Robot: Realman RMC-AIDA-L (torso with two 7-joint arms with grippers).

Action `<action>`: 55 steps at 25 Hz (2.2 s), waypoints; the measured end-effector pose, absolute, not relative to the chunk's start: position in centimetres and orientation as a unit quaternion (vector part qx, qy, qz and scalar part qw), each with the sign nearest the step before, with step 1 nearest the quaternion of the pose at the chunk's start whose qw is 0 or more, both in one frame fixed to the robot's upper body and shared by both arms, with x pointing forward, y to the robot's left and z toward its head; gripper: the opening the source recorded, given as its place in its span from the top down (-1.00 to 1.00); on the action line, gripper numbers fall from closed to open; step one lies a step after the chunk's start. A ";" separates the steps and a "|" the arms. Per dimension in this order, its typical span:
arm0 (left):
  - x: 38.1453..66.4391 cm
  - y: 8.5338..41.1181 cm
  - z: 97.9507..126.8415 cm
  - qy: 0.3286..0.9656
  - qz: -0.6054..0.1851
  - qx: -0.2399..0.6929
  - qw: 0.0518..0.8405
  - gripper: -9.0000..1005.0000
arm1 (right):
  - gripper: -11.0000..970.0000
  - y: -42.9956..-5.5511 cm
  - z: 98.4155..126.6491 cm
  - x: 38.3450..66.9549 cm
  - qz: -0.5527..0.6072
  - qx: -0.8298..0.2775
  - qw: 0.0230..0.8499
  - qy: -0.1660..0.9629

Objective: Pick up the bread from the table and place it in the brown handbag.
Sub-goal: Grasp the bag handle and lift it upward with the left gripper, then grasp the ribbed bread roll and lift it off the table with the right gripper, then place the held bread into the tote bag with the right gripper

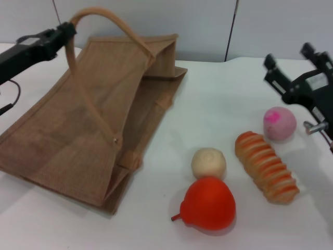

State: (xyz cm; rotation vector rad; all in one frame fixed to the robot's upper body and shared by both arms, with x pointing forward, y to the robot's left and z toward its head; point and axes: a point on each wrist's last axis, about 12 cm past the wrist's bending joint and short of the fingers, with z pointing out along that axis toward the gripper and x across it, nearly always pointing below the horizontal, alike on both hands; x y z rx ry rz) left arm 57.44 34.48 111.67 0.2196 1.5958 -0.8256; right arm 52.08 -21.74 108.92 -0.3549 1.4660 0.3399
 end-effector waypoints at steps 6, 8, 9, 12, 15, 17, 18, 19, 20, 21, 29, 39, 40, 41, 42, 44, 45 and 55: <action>56.3 35.4 111.7 0.676 -0.363 0.085 0.636 0.76 | -0.75 -21.3 110.4 52.5 0.184 -0.222 0.645 0.708; 56.4 35.4 111.8 0.674 -0.363 0.086 0.638 0.76 | -0.75 -21.4 111.0 52.5 0.186 -0.242 0.621 0.722; 56.4 35.4 111.9 0.673 -0.363 0.086 0.638 0.76 | -0.75 -21.6 111.4 52.6 0.185 -0.251 0.610 0.728; 56.5 35.3 111.8 0.673 -0.359 0.089 0.641 0.76 | -0.75 -22.0 112.2 52.8 0.179 -0.273 0.577 0.748; 56.4 35.3 111.7 0.674 -0.355 0.090 0.642 0.76 | -0.75 -22.5 112.6 53.0 0.164 -0.296 0.533 0.775; 56.4 35.3 111.7 0.673 -0.354 0.090 0.643 0.76 | -0.75 -22.7 112.8 53.0 0.154 -0.309 0.510 0.788; 56.4 35.3 111.7 0.673 -0.354 0.089 0.643 0.76 | -0.75 -22.7 113.0 53.0 0.147 -0.316 0.497 0.795; 56.3 35.4 111.6 0.673 -0.353 0.087 0.644 0.76 | -0.75 -22.5 113.1 52.9 0.142 -0.324 0.486 0.799; 56.3 35.4 111.6 0.673 -0.353 0.087 0.644 0.76 | -0.75 -22.5 113.2 53.0 0.135 -0.331 0.476 0.804; 56.3 35.5 111.6 0.673 -0.353 0.086 0.644 0.76 | -0.75 -22.4 113.1 52.9 0.128 -0.341 0.464 0.808; 56.3 35.4 111.6 0.672 -0.353 0.086 0.645 0.76 | -0.75 -22.6 113.4 53.0 0.115 -0.381 0.400 0.826; 56.4 35.3 111.7 0.671 -0.354 0.088 0.645 0.76 | -0.75 -22.6 111.9 53.5 0.120 -0.394 0.353 0.840; 56.4 35.3 111.7 0.671 -0.354 0.088 0.645 0.76 | -0.75 -22.6 111.7 53.6 0.120 -0.395 0.347 0.842; 56.4 35.3 111.7 0.671 -0.354 0.089 0.645 0.76 | -0.75 -22.6 111.4 53.8 0.121 -0.396 0.341 0.844; 56.5 35.3 111.7 0.671 -0.355 0.089 0.645 0.76 | -0.75 -22.5 111.2 54.0 0.121 -0.396 0.336 0.846; 56.5 35.3 111.7 0.671 -0.354 0.089 0.645 0.76 | -0.76 -22.4 110.9 54.3 0.122 -0.396 0.330 0.848; 56.5 35.3 111.7 0.671 -0.354 0.089 0.645 0.76 | -0.76 -22.3 110.7 54.4 0.122 -0.397 0.327 0.849; 56.5 35.2 111.6 0.674 -0.352 0.087 0.643 0.76 | -0.76 -22.4 109.5 55.3 0.121 -0.393 0.301 0.861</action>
